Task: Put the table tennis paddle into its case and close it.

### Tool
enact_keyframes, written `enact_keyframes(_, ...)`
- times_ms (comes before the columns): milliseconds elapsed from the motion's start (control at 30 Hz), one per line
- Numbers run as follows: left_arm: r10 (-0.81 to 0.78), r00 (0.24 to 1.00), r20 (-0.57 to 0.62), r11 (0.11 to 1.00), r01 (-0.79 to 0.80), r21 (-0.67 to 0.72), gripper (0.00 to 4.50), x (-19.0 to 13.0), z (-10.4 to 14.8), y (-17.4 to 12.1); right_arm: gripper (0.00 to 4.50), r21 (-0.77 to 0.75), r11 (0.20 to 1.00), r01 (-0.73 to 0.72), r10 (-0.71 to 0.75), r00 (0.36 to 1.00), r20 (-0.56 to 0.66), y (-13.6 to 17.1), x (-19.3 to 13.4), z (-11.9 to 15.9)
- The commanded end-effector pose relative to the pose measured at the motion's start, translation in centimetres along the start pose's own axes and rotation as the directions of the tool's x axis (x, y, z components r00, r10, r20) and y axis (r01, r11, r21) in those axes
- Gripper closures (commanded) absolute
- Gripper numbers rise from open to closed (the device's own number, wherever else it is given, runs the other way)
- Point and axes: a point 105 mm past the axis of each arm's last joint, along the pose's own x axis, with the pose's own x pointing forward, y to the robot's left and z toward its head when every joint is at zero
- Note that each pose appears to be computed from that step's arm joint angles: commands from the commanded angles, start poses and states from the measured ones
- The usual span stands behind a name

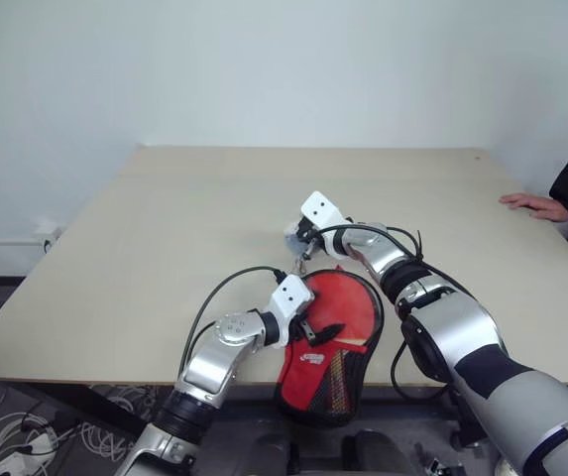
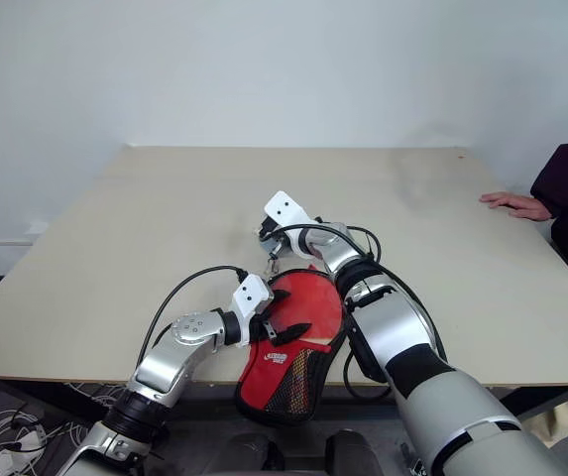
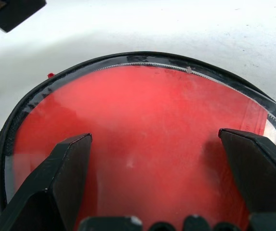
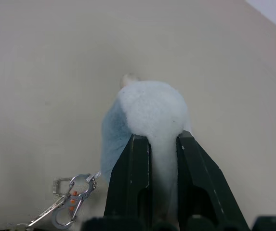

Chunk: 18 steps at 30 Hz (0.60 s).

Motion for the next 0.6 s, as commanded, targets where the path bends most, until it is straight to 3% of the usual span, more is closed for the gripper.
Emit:
enact_keyframes(33,-0.005,0.998,-0.059,0.999,0.003,-0.036,0.0,0.1,-1.7,-0.5,4.09,-0.071,0.989,0.129,-0.126,0.991,0.042,-3.1,-0.9,2.3)
enact_keyframes(600,-0.013,0.998,-0.059,0.999,0.01,-0.047,0.0,0.3,-1.7,-0.9,4.09,-0.222,0.951,0.216,-0.241,0.966,-0.091,-8.2,-4.4,-2.8)
